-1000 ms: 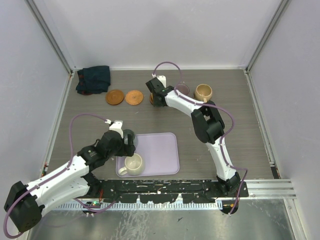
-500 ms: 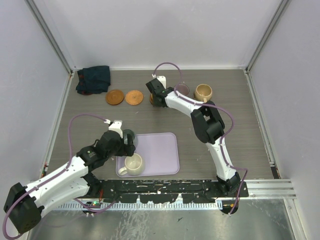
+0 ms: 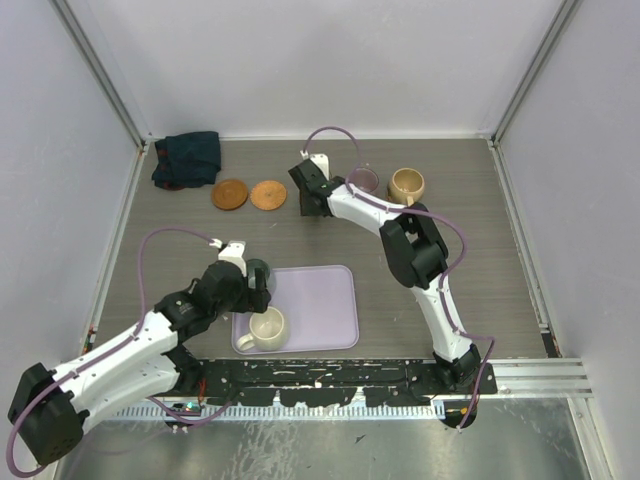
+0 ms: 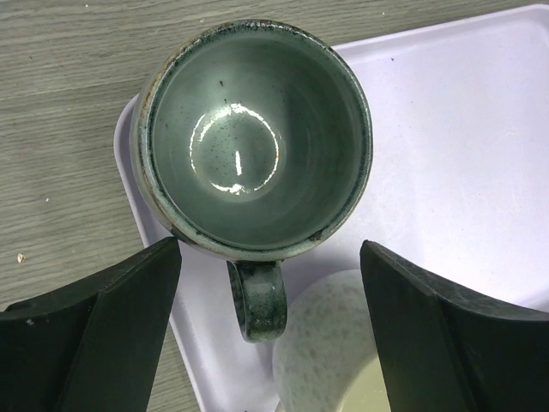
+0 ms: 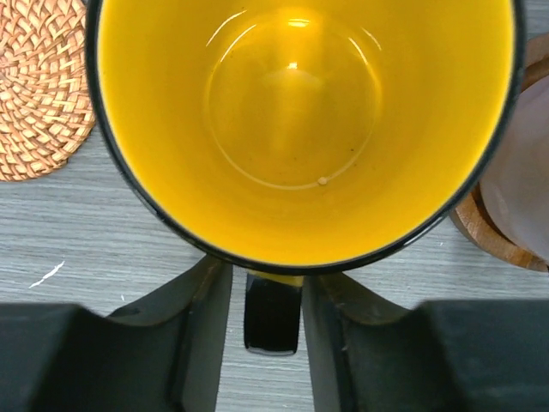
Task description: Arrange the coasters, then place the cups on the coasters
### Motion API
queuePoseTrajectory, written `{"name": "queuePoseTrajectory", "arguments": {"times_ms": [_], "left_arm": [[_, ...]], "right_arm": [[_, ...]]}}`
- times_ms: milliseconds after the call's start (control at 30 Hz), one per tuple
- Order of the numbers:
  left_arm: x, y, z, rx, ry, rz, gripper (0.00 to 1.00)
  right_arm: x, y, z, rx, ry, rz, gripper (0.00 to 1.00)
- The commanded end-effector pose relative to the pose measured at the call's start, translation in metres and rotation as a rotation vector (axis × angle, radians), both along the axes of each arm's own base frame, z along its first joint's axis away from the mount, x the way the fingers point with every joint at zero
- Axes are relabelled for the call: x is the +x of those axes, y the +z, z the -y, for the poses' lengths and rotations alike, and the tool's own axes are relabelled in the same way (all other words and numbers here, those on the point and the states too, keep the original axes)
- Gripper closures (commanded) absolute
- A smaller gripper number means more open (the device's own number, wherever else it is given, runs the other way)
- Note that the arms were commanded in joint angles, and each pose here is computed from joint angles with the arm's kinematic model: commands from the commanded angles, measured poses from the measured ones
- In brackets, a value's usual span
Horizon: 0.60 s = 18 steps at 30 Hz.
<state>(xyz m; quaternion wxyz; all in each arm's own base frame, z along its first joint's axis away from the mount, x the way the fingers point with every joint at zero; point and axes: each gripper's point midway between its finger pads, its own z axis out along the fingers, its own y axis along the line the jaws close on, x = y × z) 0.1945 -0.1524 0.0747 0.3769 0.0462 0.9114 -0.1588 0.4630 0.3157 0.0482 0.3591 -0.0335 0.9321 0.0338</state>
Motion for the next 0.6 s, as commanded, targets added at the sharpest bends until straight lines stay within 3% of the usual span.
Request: {"name": "queuePoseTrajectory", "arguments": {"times_ms": [0,567], "left_arm": [[0.007,0.012,0.011,-0.038,-0.018,0.035,0.13],[0.008,0.010,0.013,-0.036,-0.024,0.026,0.13]], "right_arm": [[0.006,0.050,-0.009,0.058,-0.004,0.102,0.55],[-0.001,0.063,-0.006,0.058,-0.011,0.129,0.51]]}}
